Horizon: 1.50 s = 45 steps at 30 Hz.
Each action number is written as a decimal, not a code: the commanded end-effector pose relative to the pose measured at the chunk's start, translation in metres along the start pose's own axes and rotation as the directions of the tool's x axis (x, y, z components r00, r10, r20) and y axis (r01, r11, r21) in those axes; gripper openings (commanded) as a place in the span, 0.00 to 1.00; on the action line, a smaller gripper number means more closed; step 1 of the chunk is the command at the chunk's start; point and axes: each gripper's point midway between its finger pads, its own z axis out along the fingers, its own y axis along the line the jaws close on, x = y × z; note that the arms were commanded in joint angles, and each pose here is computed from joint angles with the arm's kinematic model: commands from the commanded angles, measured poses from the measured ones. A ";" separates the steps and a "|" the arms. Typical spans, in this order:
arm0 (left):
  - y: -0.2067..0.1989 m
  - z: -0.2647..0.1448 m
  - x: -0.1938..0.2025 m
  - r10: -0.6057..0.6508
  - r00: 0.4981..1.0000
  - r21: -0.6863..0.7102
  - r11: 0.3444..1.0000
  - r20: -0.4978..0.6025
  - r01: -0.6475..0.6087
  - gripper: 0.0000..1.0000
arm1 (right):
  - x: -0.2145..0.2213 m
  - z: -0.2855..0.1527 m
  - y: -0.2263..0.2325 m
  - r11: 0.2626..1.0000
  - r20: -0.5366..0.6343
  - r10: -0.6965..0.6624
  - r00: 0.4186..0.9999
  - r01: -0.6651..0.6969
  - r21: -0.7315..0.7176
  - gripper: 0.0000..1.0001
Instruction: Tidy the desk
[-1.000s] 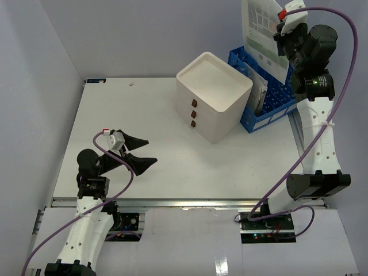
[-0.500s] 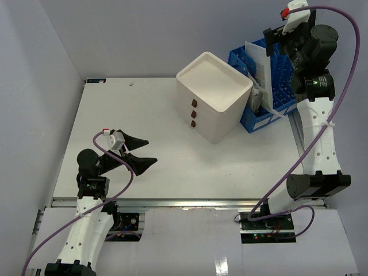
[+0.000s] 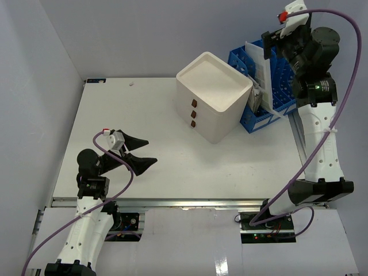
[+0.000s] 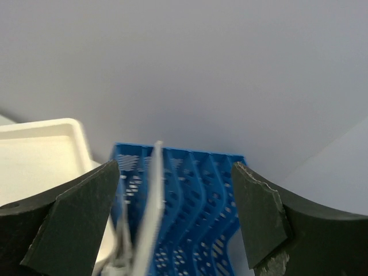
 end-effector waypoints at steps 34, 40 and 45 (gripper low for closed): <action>-0.005 -0.001 -0.001 0.002 1.000 0.005 1.000 -0.001 -0.002 0.98 | 0.161 -0.114 0.053 0.902 -0.156 0.118 0.981 -0.040 0.430 0.95; -0.005 -0.001 -0.001 0.008 1.000 0.004 1.000 -0.002 -0.008 0.98 | 0.172 -0.115 0.035 0.858 -0.127 0.154 0.980 -0.069 0.510 0.97; -0.005 -0.001 -0.001 0.012 1.000 0.006 1.000 -0.001 -0.012 0.98 | 0.179 -0.120 0.026 0.850 -0.083 0.180 0.980 -0.113 0.515 0.99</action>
